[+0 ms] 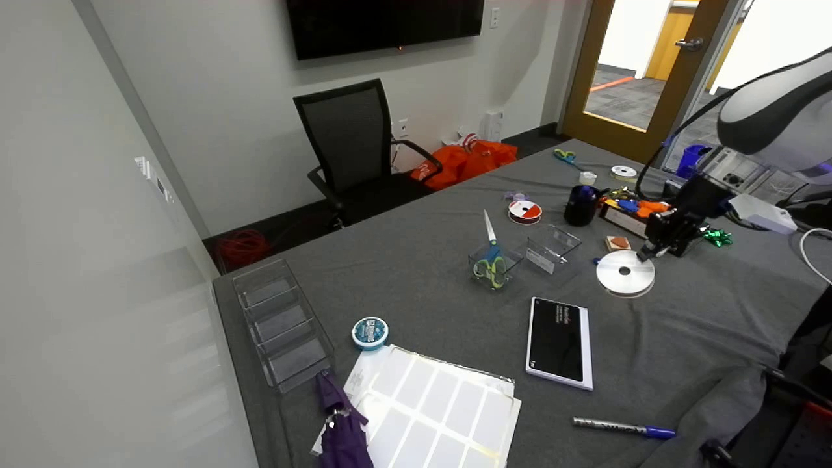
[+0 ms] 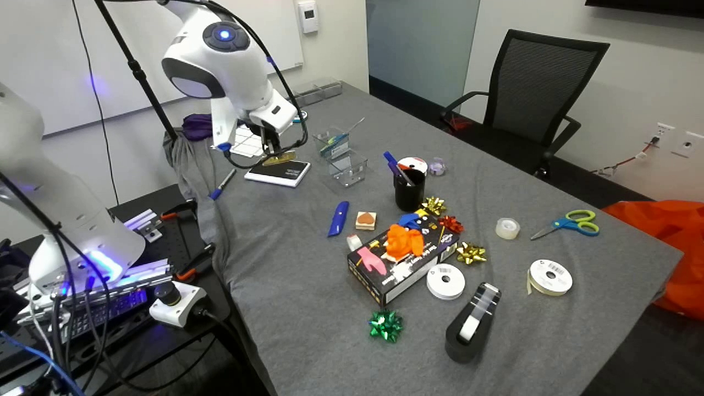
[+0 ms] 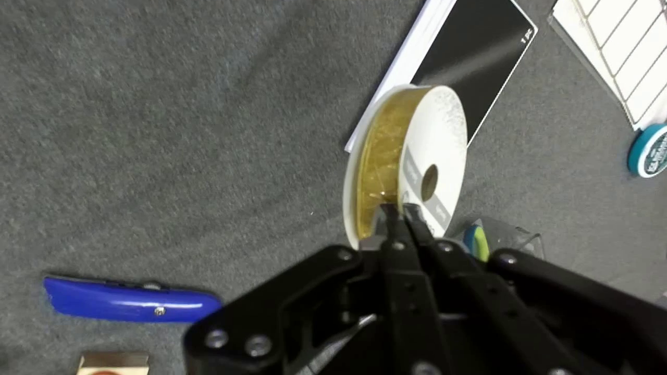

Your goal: Pick up the white circular object and put it inside the clear bowl

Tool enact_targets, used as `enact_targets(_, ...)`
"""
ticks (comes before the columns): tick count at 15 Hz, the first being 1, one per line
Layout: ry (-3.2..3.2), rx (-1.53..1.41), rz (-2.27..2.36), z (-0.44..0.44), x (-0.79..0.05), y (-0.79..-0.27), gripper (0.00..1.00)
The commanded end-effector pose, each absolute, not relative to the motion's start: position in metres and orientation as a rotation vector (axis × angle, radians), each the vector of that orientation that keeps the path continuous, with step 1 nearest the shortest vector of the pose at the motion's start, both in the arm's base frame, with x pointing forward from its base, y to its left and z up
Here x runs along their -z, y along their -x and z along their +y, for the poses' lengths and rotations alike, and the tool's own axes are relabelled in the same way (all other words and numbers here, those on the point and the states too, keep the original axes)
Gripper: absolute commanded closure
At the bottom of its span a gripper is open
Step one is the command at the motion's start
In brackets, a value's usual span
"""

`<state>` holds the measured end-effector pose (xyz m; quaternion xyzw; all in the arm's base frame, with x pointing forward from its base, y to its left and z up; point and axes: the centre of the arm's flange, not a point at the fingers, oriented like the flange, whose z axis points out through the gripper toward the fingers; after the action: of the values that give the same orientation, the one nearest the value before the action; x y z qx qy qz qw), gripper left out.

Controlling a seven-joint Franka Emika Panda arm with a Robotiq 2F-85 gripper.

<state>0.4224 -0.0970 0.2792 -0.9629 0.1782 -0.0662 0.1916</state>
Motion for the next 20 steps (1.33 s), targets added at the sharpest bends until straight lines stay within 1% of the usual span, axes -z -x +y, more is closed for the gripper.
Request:
enact_targets(1, 2.786, 0.278, 0.55, -0.081, -0.323, -0.431, 0.99)
enact_targets(4, 2.847, 0.355, 0.584, -0.074, -0.347, -0.448, 0.99)
enact_targets(9, 2.939, 0.433, 0.722, -0.069, -0.359, -0.487, 0.99)
enact_targets(17, 2.966, 0.496, 1.019, -0.084, -0.347, -0.554, 0.99)
enact_targets(20, 2.908, 0.463, 1.095, -0.084, -0.335, -0.574, 0.99)
